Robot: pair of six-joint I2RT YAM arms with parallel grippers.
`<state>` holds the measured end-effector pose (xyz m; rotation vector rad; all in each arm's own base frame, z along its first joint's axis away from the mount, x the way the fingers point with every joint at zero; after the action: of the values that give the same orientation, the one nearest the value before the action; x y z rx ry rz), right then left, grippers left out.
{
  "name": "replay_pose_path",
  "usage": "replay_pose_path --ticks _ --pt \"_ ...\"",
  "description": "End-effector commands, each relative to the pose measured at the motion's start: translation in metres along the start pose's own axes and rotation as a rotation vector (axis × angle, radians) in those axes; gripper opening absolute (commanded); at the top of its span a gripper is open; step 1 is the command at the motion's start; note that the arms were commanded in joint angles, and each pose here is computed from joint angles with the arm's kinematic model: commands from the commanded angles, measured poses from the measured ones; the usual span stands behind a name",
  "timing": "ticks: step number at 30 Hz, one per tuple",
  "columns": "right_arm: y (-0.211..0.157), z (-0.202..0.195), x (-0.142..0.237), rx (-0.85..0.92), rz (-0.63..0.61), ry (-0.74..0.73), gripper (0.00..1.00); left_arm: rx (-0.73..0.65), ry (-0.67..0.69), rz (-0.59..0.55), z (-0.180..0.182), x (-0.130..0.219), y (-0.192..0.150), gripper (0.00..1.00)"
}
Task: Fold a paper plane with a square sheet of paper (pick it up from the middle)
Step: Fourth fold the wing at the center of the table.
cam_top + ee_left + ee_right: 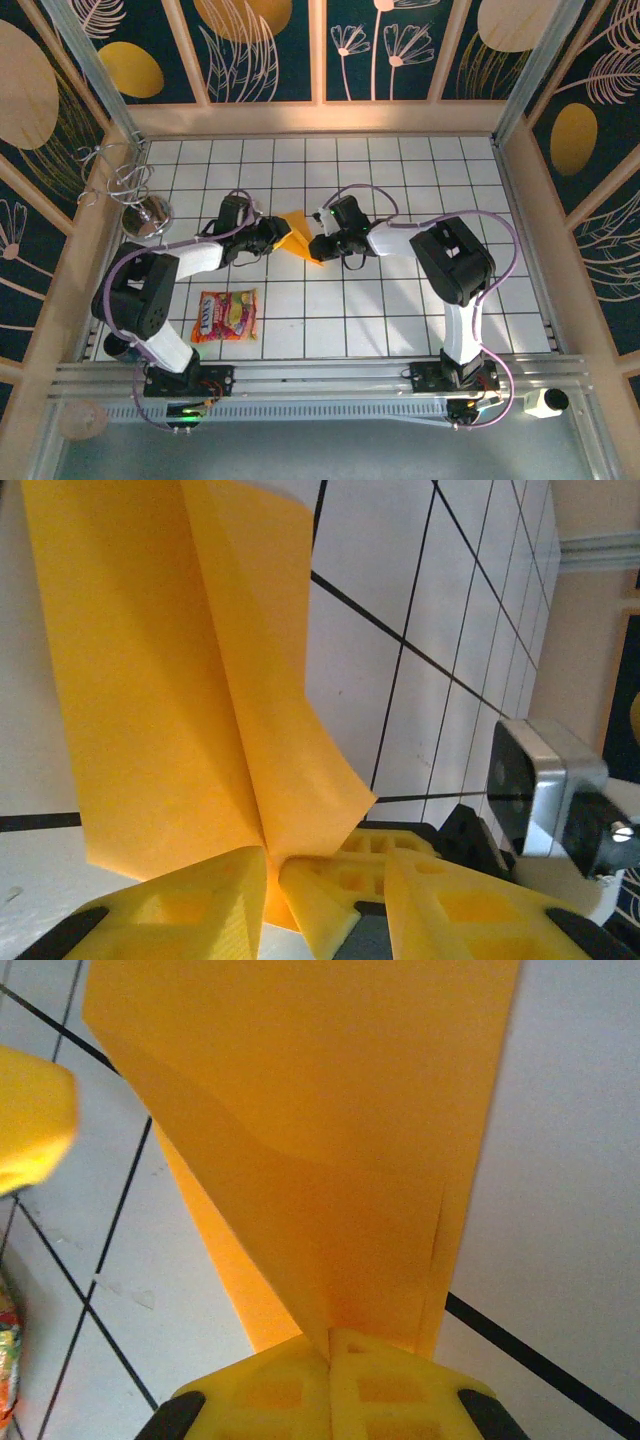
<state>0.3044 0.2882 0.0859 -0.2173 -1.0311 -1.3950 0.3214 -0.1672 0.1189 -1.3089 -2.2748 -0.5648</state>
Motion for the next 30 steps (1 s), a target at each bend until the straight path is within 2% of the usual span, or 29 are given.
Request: replay_pose_path --ticks 1,21,30 --pt "0.003 0.002 0.007 -0.030 -0.012 0.081 0.08 -0.012 -0.024 0.006 -0.006 -0.008 0.004 0.36" --pt "-0.005 -0.012 -0.001 -0.110 0.036 0.130 0.10 -0.049 0.143 0.063 0.022 -0.031 -0.006 0.42" --pt "-0.011 -0.018 -0.008 -0.158 0.074 0.158 0.11 -0.069 0.162 0.058 0.024 -0.030 -0.006 0.45"
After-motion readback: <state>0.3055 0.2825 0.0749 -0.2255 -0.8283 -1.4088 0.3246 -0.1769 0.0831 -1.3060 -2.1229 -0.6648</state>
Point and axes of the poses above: each hand's point on the last joint's axis, 136 mm out from that joint toward the fingers, its own x axis back along the fingers, its own z axis along the line the jaws close on, y = z × x, the point moved 8 cm from there along x, back along the fingers, and after that the axes turned 2 degrees about -x, right-handed, at the moved point
